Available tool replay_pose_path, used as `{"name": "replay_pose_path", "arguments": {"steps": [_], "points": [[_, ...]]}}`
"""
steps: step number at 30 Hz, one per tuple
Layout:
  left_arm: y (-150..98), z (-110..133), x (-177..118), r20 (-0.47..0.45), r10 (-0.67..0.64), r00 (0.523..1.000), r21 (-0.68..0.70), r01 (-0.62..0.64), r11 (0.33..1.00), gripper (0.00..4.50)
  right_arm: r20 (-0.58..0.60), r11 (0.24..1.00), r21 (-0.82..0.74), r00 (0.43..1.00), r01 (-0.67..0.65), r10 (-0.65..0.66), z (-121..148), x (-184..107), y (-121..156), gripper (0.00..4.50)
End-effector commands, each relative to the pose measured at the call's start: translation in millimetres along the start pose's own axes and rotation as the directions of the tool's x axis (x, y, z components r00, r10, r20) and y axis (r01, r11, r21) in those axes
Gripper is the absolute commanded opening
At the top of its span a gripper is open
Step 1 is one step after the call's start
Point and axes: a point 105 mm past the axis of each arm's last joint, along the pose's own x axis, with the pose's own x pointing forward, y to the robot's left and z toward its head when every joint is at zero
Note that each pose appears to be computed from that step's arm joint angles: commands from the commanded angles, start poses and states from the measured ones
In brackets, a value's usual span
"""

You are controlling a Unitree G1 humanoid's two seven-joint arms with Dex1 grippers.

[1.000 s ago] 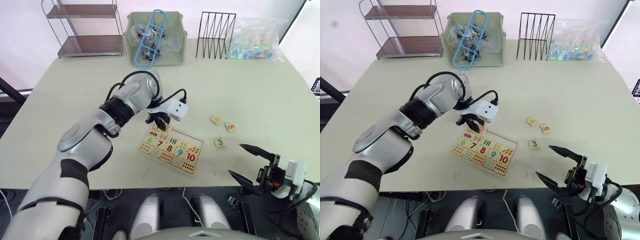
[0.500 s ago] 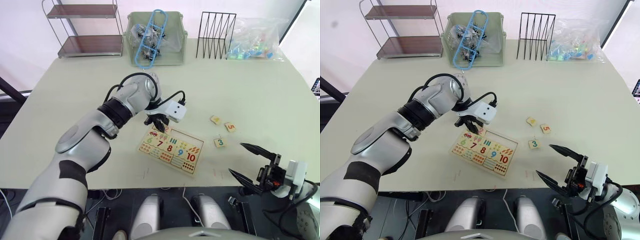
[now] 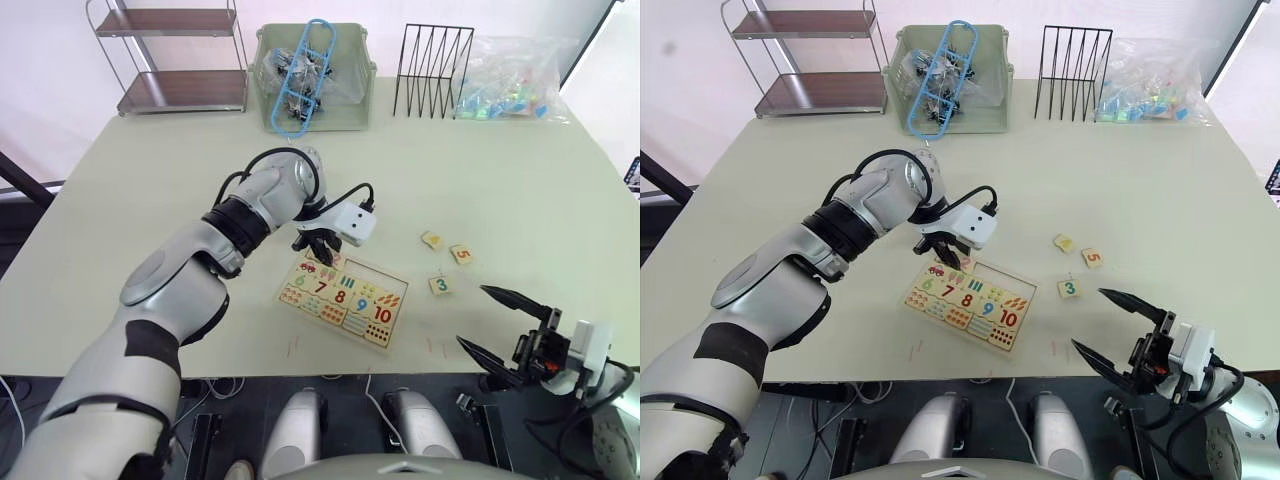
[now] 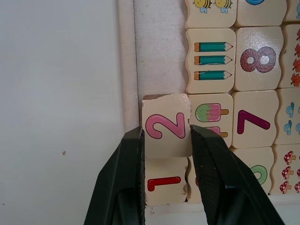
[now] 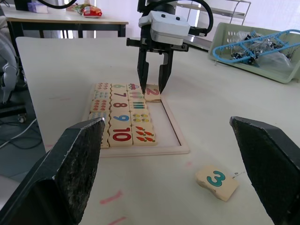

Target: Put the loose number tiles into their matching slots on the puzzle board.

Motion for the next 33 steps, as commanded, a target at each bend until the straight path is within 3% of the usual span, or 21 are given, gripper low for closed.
{"name": "replay_pose_path", "arguments": {"steps": [1,3,5,7,9,11,23,27,33], "points": [[0.6,2.5,-5.8,0.000,-0.006,1.000,0.019,0.006,1.000,0.94,0.025,0.999,-0.036,1.000,0.000,0.001,8.6,0.8,0.3,4.50],[0.8,3.0,-5.8,0.002,-0.006,1.000,0.021,0.005,1.000,0.94,0.025,0.999,-0.037,1.000,0.000,0.001,8.6,0.8,0.3,4.50],[0.8,3.5,-6.2,0.003,-0.005,1.000,0.023,0.004,1.000,1.96,0.026,0.999,-0.037,1.000,-0.001,0.002,8.5,0.9,0.3,4.50],[0.9,3.9,-7.0,0.005,-0.003,1.000,0.023,0.003,1.000,2.62,0.026,0.999,-0.036,1.000,-0.002,0.003,8.5,0.9,0.3,4.50],[1.4,3.9,-9.6,0.005,0.001,1.000,0.022,-0.001,1.000,3.71,0.026,0.999,-0.037,1.000,-0.003,0.003,8.2,0.9,0.0,4.50],[2.5,5.7,-13.1,0.019,0.008,1.000,0.011,-0.008,1.000,4.39,0.025,0.999,-0.037,1.000,-0.003,0.004,7.8,1.0,-0.3,4.50],[9.9,1.6,-40.5,0.102,0.064,0.993,-0.060,-0.058,0.997,4.39,0.029,0.999,-0.034,1.000,-0.005,0.006,7.1,2.1,-0.1,4.50],[14.7,-3.3,-51.5,0.201,0.114,0.973,-0.123,-0.091,0.988,4.39,0.029,0.999,-0.034,1.000,-0.003,0.004,6.7,1.8,-0.5,4.50],[20.7,-20.3,-55.8,0.262,0.211,0.942,-0.230,-0.152,0.961,4.39,0.027,0.999,-0.033,1.000,-0.003,0.004,6.6,0.6,-0.4,4.50]]}}
